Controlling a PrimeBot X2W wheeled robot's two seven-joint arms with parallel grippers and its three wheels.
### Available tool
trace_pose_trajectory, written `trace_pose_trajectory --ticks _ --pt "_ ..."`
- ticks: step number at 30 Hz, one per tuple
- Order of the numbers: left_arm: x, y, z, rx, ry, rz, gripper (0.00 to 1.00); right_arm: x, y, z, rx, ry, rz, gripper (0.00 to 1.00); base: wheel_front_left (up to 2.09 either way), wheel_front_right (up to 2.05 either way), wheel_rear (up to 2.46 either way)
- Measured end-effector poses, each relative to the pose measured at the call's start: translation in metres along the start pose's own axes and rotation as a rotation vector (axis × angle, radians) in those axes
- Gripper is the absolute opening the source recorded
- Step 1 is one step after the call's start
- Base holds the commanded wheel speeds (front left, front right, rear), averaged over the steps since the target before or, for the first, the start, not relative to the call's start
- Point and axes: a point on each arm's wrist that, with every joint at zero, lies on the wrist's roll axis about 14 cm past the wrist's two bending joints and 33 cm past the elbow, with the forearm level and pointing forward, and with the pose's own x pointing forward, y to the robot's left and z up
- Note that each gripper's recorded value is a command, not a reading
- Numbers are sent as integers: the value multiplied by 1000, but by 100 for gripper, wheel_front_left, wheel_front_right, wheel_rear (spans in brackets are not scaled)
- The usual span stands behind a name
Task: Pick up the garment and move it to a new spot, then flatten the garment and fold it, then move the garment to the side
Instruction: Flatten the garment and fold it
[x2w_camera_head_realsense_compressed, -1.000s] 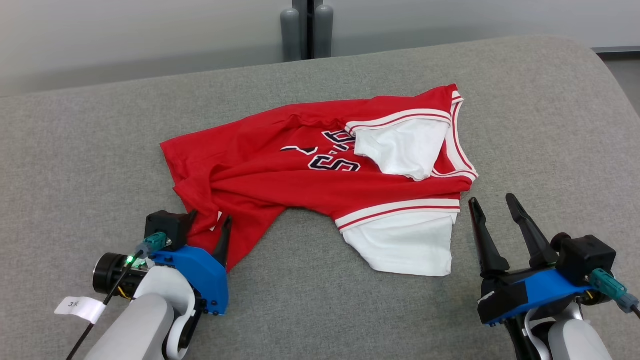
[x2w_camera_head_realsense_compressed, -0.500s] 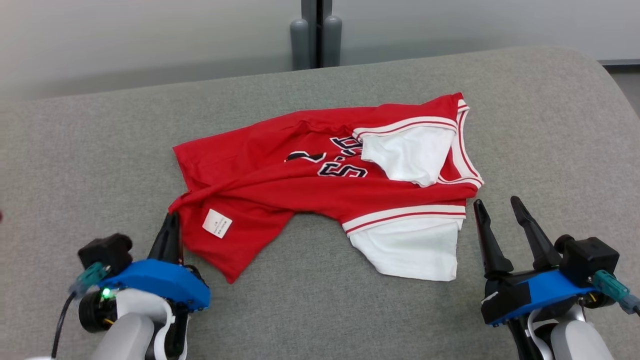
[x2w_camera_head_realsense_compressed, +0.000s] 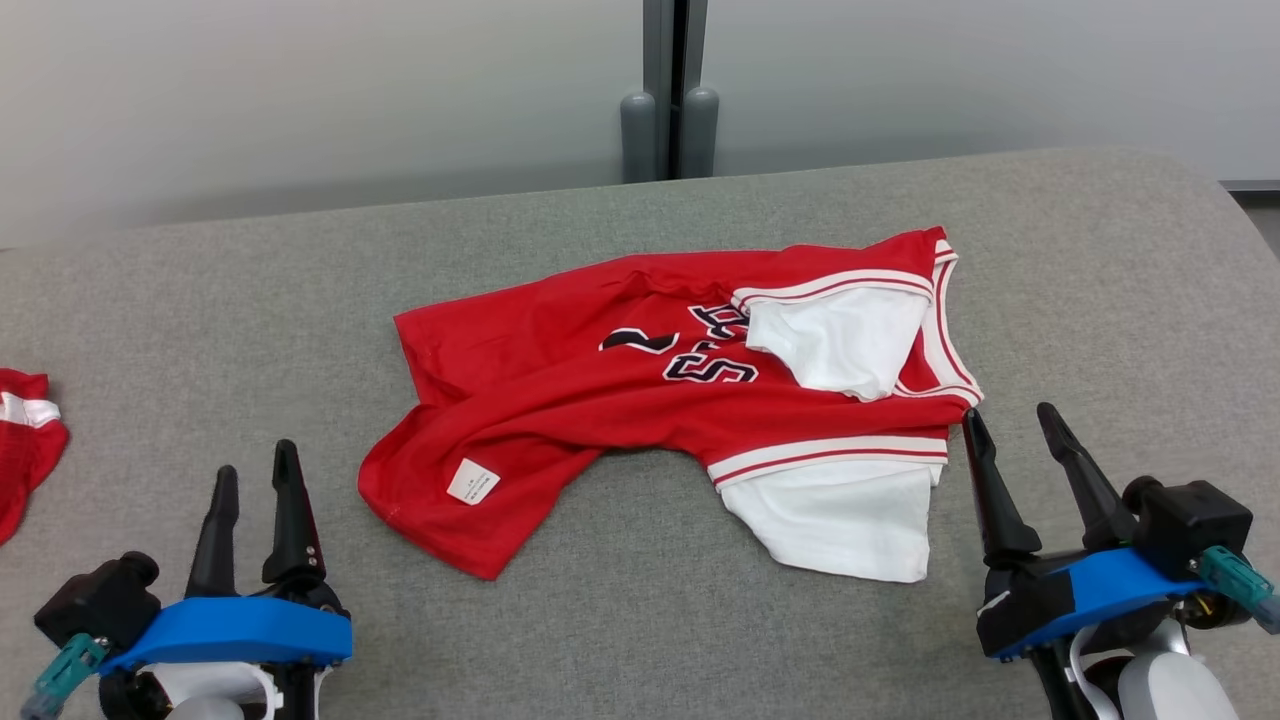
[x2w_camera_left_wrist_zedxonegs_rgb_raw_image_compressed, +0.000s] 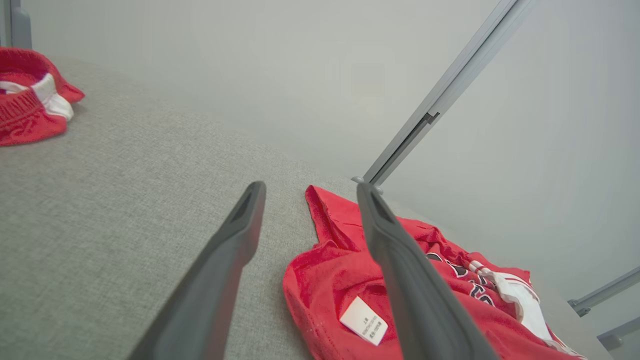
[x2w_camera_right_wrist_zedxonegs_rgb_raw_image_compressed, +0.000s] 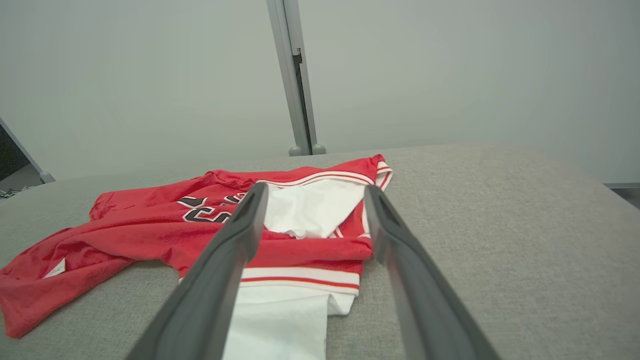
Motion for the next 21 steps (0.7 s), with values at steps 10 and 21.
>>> trace_pose_trajectory --ticks 10,21 --pt "-20 -6 28 277 -82 -20 100 -14 -7 9 -18 -10 -22 100 0 0 0" --pt "-41 -12 28 311 -74 -21 100 -32 -13 9 -4 6 -44 100 0 0 0"
